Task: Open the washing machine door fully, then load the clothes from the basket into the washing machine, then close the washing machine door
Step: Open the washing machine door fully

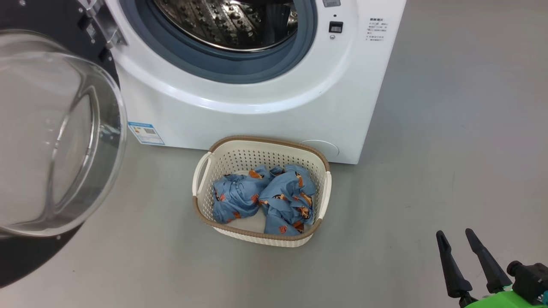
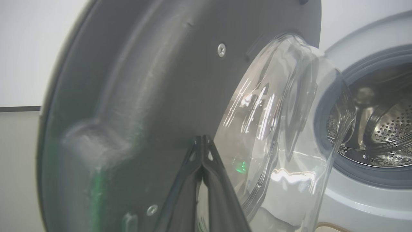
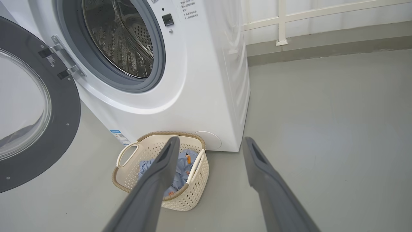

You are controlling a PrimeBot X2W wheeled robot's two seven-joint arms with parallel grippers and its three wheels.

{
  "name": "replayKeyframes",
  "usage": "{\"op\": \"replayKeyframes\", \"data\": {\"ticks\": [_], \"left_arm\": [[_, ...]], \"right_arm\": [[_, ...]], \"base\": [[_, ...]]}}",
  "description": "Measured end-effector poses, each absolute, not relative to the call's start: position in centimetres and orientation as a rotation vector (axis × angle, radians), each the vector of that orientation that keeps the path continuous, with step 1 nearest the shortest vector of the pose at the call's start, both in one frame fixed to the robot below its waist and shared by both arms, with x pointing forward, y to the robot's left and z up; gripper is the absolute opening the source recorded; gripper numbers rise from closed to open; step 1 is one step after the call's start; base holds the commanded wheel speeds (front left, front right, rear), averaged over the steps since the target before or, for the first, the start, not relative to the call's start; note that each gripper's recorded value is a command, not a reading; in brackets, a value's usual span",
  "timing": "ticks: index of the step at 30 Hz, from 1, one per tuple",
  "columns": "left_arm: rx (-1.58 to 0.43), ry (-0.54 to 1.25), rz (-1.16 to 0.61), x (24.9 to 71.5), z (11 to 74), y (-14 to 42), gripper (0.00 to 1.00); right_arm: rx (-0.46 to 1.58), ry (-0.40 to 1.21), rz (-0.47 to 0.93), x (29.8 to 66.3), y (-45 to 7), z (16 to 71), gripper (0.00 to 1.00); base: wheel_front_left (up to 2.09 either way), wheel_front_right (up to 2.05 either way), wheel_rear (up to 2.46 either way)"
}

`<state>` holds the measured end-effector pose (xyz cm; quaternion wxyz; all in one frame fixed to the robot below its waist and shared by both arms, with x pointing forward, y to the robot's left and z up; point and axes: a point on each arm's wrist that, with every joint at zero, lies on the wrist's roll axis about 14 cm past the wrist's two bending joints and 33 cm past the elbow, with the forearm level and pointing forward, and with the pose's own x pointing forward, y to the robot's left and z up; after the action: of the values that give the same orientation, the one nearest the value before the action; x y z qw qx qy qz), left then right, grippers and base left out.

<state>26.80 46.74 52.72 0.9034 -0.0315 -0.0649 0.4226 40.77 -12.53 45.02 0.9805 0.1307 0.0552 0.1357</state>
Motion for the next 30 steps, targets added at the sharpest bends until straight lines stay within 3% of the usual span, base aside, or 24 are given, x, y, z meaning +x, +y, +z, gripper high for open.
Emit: {"op": "replayKeyframes", "data": {"ticks": [30], "left_arm": [[-0.015, -0.001, 1.007, 29.4, 51.5, 53.9, 0.0]], "right_arm": [[0.244, 0.139, 0.282, 44.0, -12.7, 42.8, 1.0]], "base": [[0.0, 0.0, 0.0]]}}
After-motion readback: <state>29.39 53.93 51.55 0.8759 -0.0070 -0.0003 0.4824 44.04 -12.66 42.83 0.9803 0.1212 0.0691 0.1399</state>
